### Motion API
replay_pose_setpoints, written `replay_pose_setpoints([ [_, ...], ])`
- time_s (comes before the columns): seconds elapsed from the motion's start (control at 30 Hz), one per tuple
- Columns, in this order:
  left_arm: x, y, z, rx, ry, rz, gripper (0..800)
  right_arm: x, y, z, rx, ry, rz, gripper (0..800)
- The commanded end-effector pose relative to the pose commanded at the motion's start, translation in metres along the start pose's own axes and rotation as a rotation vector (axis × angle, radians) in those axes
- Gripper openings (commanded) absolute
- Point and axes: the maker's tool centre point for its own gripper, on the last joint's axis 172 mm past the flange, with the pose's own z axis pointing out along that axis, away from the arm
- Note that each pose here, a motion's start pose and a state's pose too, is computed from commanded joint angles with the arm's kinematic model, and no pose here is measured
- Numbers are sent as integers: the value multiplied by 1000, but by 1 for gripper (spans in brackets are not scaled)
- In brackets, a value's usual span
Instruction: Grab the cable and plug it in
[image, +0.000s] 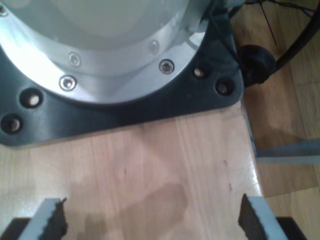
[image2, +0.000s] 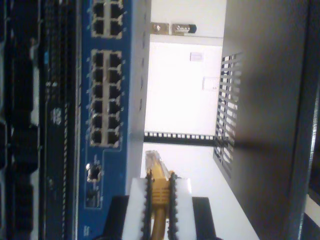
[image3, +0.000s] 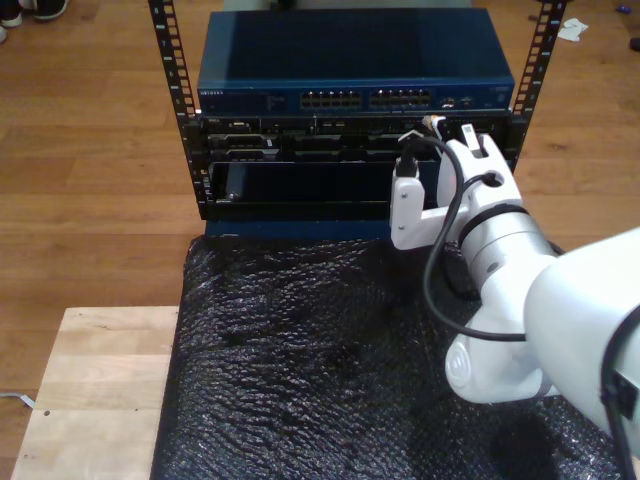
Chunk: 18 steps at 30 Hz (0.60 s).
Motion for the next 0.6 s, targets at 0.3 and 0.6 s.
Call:
replay_pose_setpoints([
  [0.3, 0, 0, 0, 0, 2, 0, 800, -16, 26, -9, -139, -76, -25, 0],
  [0.6, 0, 0, 0, 0, 2, 0, 800, -17, 24, -3, -207, -108, -27, 0],
])
